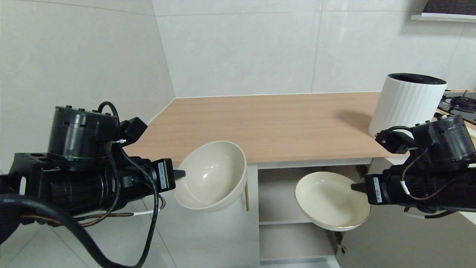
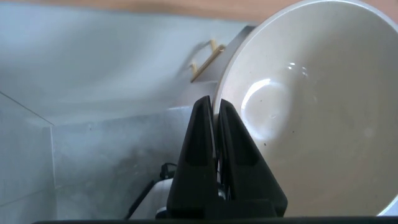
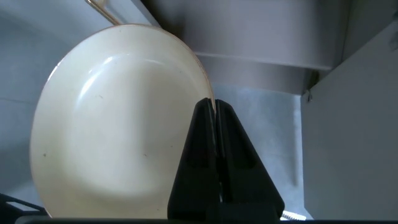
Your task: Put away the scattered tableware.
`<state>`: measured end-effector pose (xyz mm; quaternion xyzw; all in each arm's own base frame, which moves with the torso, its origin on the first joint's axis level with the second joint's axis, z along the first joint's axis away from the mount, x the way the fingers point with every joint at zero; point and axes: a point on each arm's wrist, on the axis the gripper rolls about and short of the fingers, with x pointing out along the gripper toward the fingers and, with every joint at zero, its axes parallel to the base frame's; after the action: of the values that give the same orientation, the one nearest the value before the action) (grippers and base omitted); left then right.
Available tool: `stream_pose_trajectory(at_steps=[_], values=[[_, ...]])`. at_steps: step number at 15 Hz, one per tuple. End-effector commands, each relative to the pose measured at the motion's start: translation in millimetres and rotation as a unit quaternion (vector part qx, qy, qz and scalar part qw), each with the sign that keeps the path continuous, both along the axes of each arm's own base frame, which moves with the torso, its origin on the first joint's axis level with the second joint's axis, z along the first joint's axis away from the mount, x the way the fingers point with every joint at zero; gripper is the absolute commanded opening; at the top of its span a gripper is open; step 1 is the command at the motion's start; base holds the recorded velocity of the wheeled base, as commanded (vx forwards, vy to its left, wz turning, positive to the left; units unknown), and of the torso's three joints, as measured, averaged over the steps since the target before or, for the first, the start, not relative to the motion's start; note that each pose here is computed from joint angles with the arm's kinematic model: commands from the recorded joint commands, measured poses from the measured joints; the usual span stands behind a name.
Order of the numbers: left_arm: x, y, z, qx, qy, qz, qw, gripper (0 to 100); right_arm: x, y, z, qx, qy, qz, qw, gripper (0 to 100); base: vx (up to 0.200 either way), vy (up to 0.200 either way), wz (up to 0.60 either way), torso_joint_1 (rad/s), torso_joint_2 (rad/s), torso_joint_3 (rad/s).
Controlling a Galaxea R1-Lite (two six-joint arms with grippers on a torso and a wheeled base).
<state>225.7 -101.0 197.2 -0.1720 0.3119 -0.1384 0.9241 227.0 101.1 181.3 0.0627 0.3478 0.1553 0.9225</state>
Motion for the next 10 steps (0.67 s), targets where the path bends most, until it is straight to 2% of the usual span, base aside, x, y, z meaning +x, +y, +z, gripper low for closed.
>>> stream_pose_trajectory(at_steps=[1, 10], values=[[1, -0.6, -1.1, 0.001, 0.002, 0.0, 1.0, 0, 1, 0, -2, -0.001, 0.004, 0.0, 1.0, 0, 0.0, 0.0, 0.0, -0.178, 0.45, 0.246], [3, -1.5, -4.6, 0.003, 0.008, 0.0, 1.0, 0, 11, 3, -13, -0.007, 0.013, -0.005, 1.0, 0, 0.0, 0.0, 0.0, -0.178, 0.46, 0.288]])
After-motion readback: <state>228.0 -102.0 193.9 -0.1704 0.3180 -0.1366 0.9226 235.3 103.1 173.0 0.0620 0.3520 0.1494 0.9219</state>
